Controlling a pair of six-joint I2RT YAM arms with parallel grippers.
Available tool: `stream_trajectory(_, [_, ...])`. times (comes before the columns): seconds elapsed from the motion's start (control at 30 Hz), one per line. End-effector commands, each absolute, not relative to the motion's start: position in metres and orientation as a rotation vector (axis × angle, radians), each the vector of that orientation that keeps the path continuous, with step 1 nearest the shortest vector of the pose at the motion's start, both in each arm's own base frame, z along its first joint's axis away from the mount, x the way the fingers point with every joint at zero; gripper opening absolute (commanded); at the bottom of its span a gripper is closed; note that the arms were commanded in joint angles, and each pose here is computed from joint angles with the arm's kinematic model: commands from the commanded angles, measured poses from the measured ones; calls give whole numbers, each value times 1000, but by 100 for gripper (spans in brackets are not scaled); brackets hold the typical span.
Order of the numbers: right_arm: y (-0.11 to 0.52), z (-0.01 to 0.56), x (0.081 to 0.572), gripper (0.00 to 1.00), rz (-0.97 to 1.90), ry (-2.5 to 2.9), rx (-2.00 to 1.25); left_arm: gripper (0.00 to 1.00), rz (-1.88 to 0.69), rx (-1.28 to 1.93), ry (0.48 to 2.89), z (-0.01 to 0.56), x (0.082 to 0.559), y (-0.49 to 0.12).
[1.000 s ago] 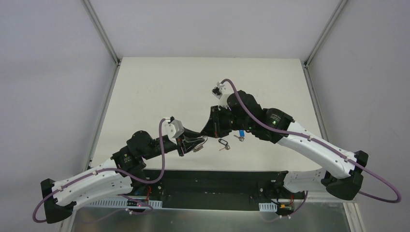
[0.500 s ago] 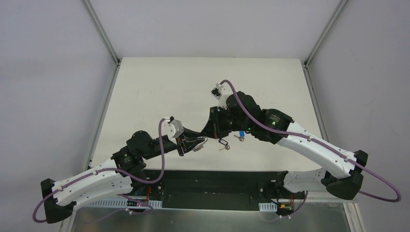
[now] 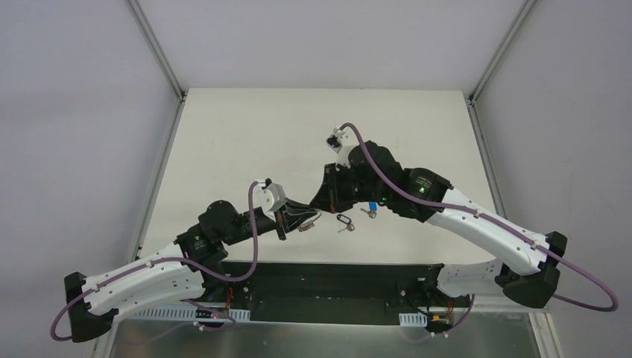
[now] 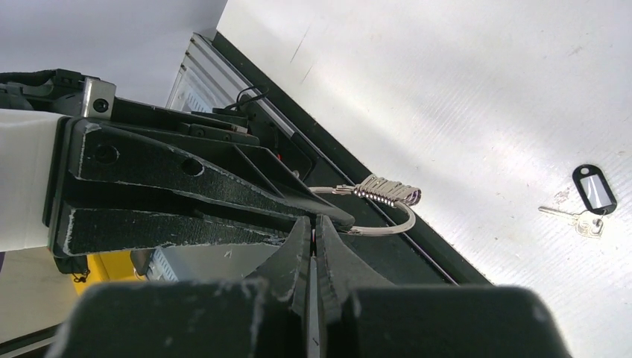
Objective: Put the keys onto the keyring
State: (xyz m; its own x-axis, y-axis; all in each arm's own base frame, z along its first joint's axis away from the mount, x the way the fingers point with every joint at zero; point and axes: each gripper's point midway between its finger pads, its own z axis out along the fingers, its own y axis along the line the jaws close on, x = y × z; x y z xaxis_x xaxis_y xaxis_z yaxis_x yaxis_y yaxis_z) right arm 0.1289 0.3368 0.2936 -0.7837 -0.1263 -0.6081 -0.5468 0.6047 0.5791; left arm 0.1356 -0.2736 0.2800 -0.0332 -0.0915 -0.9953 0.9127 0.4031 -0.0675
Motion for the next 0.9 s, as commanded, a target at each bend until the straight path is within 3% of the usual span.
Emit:
stream_trajectory(0.0, [341, 325, 124, 0, 1161, 2222, -539, 0, -927, 729, 1337, 304, 149, -269])
stream_trajectory(0.27, [341, 327, 126, 0, 1158, 2212, -534, 0, -920, 755, 1376, 298, 149, -272])
stream_trajectory(0.4, [341, 328, 127, 0, 1158, 2209, -528, 17, -923, 747, 1366, 299, 148, -269])
stream_trajectory(0.47, [340, 328, 127, 0, 1154, 2211, -528, 21, -919, 739, 1364, 300, 148, -267])
stream_trajectory(0.87, [339, 326, 130, 0, 1139, 2212, -518, 22, -939, 754, 1366, 302, 145, -269])
